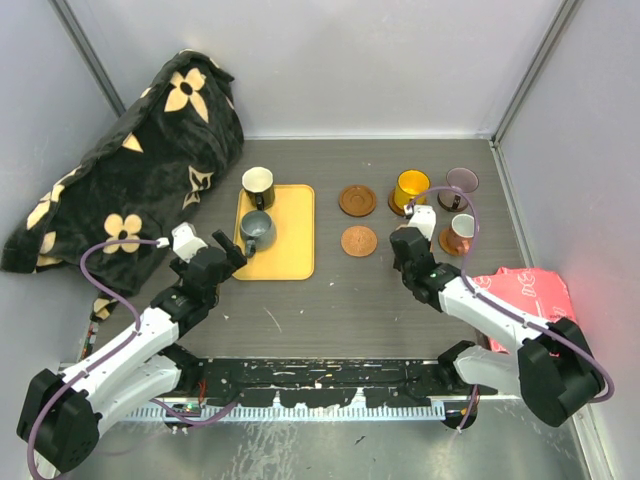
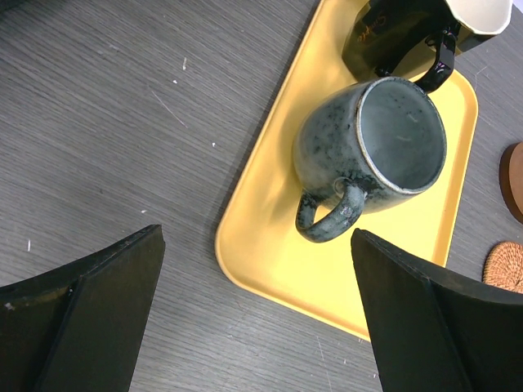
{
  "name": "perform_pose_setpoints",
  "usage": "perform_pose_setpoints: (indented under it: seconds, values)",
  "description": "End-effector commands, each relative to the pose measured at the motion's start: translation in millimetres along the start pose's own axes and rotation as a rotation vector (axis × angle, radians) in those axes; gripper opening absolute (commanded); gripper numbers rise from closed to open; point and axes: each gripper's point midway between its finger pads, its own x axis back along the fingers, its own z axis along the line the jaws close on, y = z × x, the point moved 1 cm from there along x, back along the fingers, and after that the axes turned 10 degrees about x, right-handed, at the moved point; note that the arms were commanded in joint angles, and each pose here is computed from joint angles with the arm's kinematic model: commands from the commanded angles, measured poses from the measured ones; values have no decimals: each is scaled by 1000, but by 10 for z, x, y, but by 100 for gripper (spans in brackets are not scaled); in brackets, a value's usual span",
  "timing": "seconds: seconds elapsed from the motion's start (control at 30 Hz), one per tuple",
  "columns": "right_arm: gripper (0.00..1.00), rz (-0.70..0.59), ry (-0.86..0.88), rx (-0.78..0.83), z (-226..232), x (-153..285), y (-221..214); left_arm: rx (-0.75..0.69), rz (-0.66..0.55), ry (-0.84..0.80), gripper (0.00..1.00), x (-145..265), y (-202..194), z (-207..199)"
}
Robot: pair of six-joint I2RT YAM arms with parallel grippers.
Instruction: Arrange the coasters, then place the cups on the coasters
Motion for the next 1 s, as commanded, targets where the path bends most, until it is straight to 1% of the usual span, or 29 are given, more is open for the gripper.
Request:
perform_pose_setpoints:
  seconds: [0.0, 0.27, 0.63, 0.97]
  values:
    - [1, -107, 10, -104, -65, -29, 299, 36, -33, -36, 98, -12, 97, -128]
    - [1, -84, 14, -153, -160, -208, 184, 37, -36, -35, 98, -9, 101, -119]
    - [1, -61, -7, -164, -226, -368, 102, 34, -24, -34, 98, -26, 69, -125]
    - [1, -37, -18, -186, -269, -423, 34, 37, -27, -37, 98, -25, 77, -135]
